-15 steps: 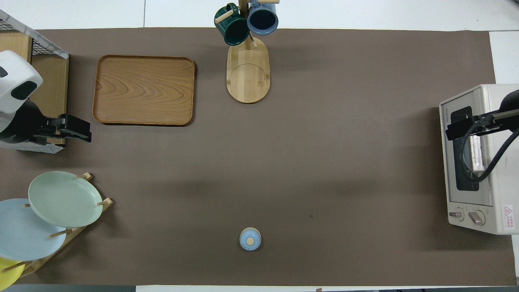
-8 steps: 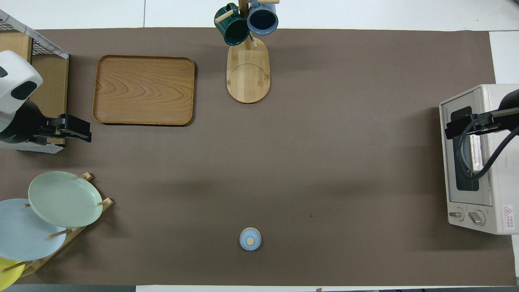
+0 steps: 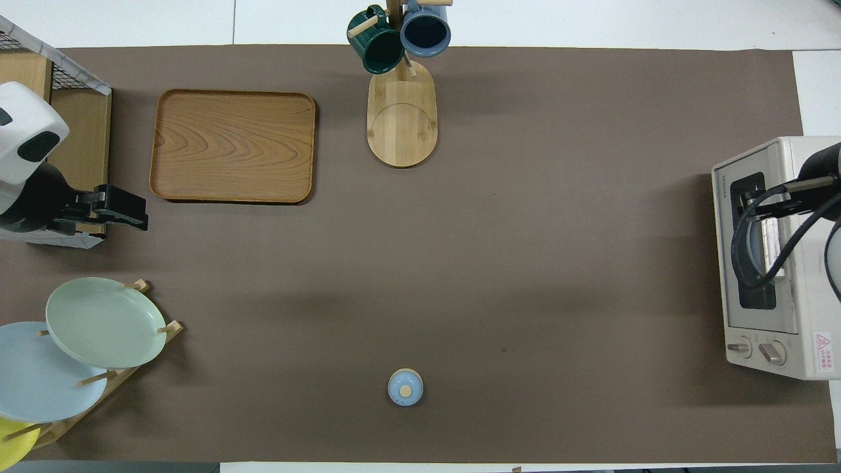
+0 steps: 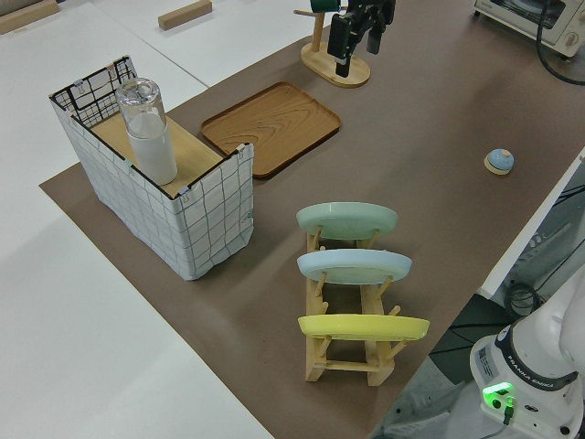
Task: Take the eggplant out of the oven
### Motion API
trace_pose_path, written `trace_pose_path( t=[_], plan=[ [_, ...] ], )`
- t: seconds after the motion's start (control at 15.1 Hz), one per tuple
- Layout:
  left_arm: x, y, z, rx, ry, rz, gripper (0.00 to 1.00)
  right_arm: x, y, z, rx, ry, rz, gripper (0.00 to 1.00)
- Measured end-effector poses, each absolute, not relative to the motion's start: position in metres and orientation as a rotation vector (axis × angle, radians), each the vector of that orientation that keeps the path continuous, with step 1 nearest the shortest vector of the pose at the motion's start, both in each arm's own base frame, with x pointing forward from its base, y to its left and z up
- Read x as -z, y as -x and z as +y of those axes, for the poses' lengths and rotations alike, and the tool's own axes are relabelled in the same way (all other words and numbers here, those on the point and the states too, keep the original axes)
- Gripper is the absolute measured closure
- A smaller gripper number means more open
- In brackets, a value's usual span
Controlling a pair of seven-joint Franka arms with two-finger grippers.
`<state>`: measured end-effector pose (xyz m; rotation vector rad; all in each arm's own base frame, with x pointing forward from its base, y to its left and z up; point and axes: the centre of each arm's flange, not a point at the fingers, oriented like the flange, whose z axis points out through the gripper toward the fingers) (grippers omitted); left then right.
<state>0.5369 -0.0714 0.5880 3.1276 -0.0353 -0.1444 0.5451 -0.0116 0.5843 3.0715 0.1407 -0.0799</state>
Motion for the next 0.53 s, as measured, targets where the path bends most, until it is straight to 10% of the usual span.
trace_pose_path(
  t=[0.53],
  plan=[
    [-0.588, -0.537, -0.071, 0.144, -3.128, -0.035, 0.00, -0.521, -0.538, -0.065, 0.071, -3.003, -0.026, 0.99]
  ],
)
